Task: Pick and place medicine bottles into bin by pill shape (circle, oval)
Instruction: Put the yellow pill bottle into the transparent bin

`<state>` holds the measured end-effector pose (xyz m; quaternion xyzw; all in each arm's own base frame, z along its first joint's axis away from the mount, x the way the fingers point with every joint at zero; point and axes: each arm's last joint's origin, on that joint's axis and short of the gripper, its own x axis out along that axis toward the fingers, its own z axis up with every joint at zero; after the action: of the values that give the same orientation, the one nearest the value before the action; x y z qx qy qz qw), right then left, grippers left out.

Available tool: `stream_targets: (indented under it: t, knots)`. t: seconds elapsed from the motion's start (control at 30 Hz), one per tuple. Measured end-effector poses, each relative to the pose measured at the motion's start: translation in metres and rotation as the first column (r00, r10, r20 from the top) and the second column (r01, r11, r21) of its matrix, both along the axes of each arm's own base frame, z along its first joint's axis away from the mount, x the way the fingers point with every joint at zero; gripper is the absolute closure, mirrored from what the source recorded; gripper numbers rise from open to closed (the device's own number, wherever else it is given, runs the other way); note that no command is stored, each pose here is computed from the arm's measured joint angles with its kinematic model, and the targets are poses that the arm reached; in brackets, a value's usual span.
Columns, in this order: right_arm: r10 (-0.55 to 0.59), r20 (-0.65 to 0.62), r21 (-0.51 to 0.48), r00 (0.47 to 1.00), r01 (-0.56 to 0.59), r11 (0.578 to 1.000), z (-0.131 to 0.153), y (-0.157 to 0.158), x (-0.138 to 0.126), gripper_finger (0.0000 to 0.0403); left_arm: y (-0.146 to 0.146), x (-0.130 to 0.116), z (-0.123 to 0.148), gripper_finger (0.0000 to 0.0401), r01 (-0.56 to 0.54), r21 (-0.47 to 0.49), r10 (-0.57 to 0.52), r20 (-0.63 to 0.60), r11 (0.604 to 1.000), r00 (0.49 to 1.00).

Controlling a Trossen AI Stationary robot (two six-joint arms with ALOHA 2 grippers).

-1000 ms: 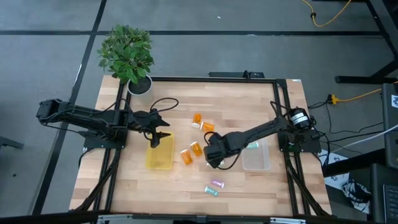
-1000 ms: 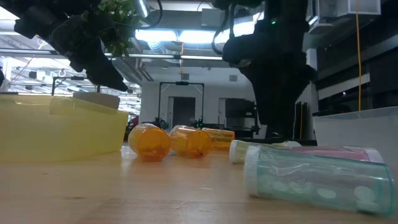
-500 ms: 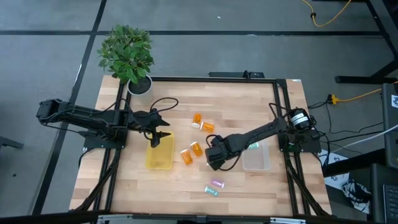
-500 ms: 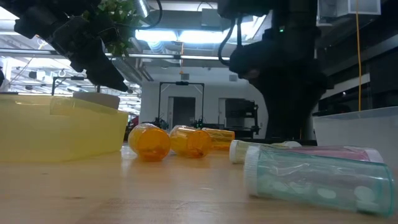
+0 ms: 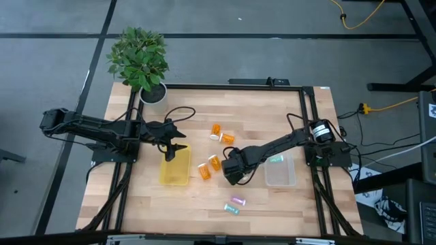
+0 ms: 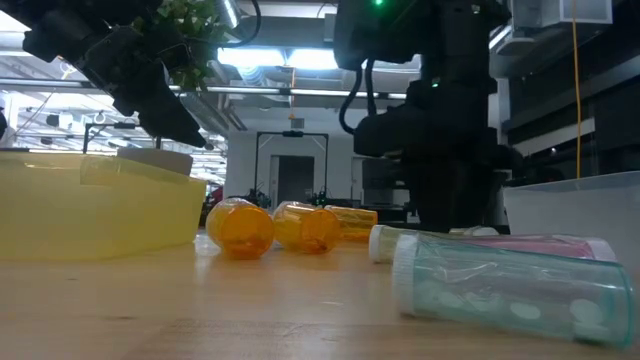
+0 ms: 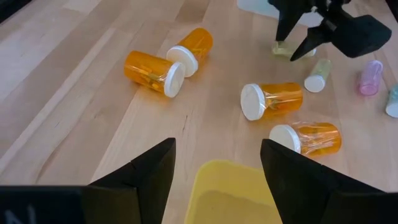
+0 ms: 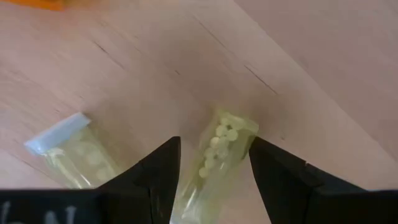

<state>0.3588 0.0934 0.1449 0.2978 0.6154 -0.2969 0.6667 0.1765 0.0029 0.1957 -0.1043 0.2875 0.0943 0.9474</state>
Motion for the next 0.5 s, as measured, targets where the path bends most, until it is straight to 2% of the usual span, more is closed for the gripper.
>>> stream_targets:
  t: [0.13,0.5]
  knots:
    - [0.012,0.007,0.003,1.0,-0.012,1.0,0.0,-0.004,0.002,0.0209,0.0,0.0,0.0,0.0172,0.0,0.0,0.0,0.0,1.0,1.0]
    - [0.185,0.024,-0.008,0.982,-0.185,0.983,0.0,-0.015,0.007,0.0209,0.0,0.0,0.0,0.0172,-0.001,0.0,0.001,0.0,1.0,1.0]
